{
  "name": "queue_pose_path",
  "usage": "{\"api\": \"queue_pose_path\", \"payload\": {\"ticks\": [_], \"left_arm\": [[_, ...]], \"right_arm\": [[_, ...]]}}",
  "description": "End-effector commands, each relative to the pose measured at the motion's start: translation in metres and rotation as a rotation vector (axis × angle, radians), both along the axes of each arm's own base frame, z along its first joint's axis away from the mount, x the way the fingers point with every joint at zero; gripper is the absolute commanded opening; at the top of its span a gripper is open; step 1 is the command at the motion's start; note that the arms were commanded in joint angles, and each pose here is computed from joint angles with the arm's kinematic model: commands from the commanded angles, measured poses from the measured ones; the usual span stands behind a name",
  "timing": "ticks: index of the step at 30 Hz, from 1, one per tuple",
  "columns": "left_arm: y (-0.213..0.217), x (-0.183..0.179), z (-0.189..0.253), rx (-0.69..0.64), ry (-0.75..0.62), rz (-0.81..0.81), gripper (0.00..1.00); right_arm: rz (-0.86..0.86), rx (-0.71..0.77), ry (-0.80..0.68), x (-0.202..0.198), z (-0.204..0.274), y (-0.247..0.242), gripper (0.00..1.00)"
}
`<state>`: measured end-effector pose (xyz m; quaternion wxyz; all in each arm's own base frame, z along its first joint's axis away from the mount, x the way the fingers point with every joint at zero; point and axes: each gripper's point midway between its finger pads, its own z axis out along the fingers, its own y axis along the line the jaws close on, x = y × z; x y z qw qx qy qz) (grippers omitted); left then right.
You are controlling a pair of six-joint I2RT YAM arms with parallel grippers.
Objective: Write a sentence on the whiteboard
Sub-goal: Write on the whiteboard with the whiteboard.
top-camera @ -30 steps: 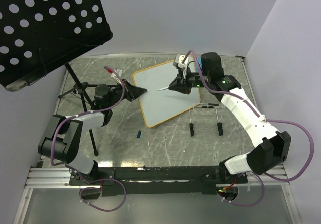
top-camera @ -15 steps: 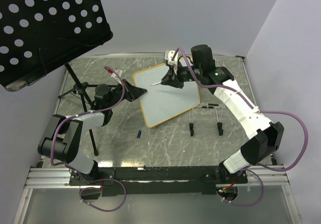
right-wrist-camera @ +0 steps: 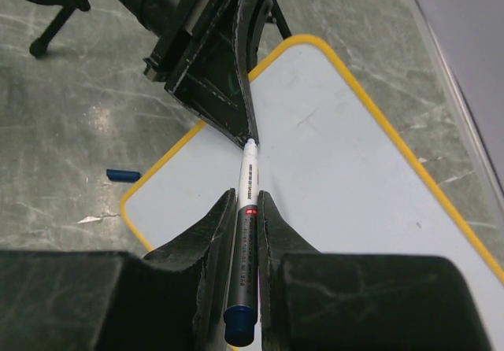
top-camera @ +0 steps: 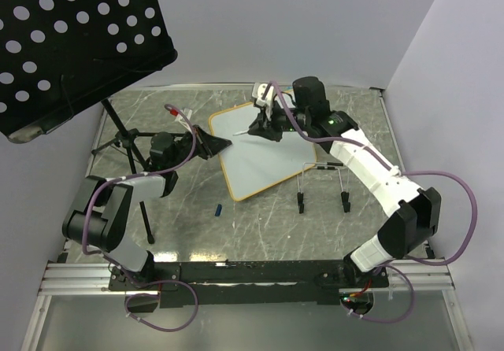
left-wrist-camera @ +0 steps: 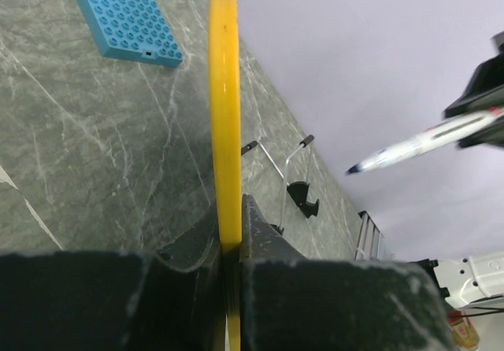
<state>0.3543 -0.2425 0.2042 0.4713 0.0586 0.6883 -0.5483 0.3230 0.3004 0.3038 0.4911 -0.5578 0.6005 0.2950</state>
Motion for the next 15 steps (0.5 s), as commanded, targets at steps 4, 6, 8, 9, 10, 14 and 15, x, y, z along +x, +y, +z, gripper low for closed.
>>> {"api": "queue_pose_path", "payload": {"ticks": [4,6,8,9,10,14,15], "left_arm": [[-0.002,0.003,0.068,-0.139,-0.198,-0.006,0.01],[-0.002,0.004,0.066,-0.134,-0.194,-0.008,0.01],[-0.002,0.003,0.065,-0.131,-0.194,-0.011,0.01],[-0.002,0.003,0.064,-0.130,-0.191,-0.009,0.01],[-0.002,0.002,0.063,-0.129,-0.189,-0.011,0.01],[-0.002,0.001,0.062,-0.132,-0.186,-0.011,0.01],[-0.002,0.001,0.063,-0.134,-0.187,-0.012,0.01]], "right_arm": [[-0.083,0.018,-0.006,0.019,-0.016,0.011,0.00],[-0.105,0.023,-0.007,0.025,-0.016,0.011,0.00],[-0.117,0.026,-0.004,0.028,-0.017,0.013,0.00],[-0.131,0.027,-0.004,0.031,-0.015,0.012,0.00],[-0.142,0.027,0.000,0.033,-0.017,0.012,0.00],[-0.176,0.026,-0.001,0.041,-0.018,0.011,0.00],[-0.181,0.028,-0.005,0.042,-0.018,0.011,0.00]]}}
